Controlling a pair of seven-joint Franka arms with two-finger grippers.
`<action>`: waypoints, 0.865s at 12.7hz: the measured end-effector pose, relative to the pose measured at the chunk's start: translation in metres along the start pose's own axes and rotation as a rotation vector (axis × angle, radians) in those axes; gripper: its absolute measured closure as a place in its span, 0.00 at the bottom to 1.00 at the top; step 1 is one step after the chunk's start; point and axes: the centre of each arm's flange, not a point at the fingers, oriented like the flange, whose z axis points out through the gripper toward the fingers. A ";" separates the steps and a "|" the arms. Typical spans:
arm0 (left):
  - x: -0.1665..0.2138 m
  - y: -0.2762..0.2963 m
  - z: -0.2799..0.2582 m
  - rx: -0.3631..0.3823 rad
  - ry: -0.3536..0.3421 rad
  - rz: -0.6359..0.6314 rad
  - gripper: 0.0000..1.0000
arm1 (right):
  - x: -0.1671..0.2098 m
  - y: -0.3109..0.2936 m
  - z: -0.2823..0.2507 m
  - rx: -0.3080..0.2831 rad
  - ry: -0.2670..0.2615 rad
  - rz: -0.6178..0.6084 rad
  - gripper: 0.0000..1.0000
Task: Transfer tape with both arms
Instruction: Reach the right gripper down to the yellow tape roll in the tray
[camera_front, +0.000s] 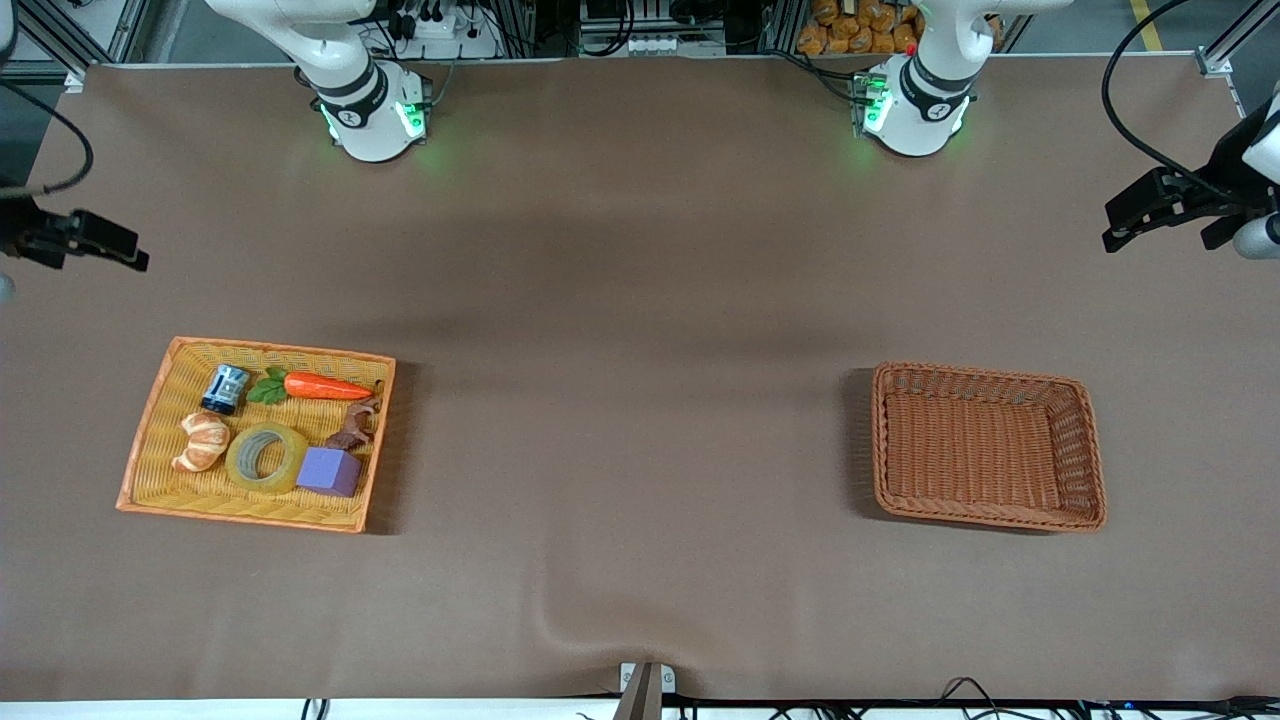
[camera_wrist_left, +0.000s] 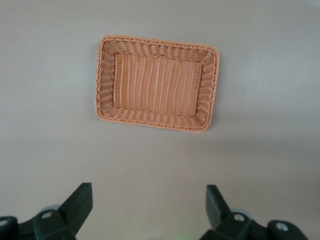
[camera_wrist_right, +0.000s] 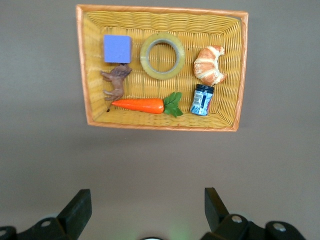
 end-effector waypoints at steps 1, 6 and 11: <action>0.000 0.001 0.001 0.000 -0.001 0.002 0.00 | 0.014 0.006 0.018 0.002 -0.009 0.012 0.00; 0.001 0.002 0.003 0.000 -0.007 0.004 0.00 | 0.088 0.028 0.139 -0.007 -0.053 0.045 0.00; 0.001 0.007 0.006 0.001 -0.013 0.013 0.00 | 0.144 0.032 0.259 -0.029 0.007 0.043 0.00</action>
